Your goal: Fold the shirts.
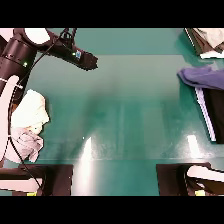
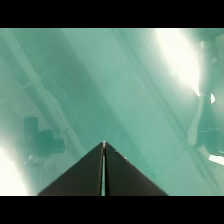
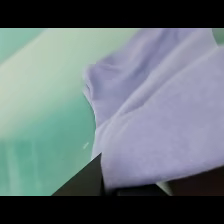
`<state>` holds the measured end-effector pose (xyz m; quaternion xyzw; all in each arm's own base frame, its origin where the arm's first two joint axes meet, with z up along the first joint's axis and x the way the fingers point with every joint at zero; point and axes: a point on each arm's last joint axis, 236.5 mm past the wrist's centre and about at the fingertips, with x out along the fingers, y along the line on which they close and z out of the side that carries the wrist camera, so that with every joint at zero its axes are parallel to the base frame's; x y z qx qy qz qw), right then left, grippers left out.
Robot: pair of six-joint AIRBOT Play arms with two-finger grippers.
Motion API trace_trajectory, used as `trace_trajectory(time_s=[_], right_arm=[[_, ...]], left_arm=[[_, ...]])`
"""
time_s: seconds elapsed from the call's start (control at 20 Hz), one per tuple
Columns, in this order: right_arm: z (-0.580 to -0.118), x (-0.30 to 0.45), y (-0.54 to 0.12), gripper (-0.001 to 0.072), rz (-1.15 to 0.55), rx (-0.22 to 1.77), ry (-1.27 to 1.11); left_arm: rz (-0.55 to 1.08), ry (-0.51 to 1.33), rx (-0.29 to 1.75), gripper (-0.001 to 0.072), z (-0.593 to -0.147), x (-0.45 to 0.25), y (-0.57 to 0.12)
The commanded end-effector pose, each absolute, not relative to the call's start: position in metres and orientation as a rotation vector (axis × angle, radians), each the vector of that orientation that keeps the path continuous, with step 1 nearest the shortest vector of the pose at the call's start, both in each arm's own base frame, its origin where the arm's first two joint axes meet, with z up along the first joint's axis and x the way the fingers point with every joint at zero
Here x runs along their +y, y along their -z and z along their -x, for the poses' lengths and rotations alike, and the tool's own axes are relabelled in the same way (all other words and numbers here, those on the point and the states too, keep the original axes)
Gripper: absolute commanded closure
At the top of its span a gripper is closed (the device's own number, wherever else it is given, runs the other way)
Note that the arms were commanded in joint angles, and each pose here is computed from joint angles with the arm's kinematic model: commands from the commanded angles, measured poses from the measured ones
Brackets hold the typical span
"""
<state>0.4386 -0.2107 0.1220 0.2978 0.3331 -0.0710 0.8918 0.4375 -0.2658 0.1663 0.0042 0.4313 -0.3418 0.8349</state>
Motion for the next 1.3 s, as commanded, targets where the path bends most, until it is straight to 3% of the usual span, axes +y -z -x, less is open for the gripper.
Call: trace_trajectory(time_s=[0.0, 0.3, 0.7, 0.9, 1.25], right_arm=[[-0.438, -0.246, -0.159, 0.0696, -0.561, 0.58, 0.213], [-0.441, -0.245, -0.246, 0.0697, -0.439, 0.47, 0.183], [-0.388, -0.26, -0.273, 0.0697, -0.47, 0.455, 0.261], [-0.348, -0.264, -0.242, 0.0696, -0.531, 0.522, 0.335], [-0.239, -0.264, -0.145, 0.069, -0.483, 0.895, 0.627]], left_arm=[[-0.011, 0.731, 0.905, 0.0686, -0.437, -0.272, -0.167], [-0.019, 0.729, 0.905, 0.0686, -0.437, -0.271, -0.166], [-0.032, 0.718, 0.904, 0.0686, -0.439, -0.268, -0.165], [-0.035, 0.716, 0.904, 0.0685, -0.439, -0.267, -0.165], [-0.072, 0.736, 0.889, 0.0686, -0.439, -0.267, -0.165]])
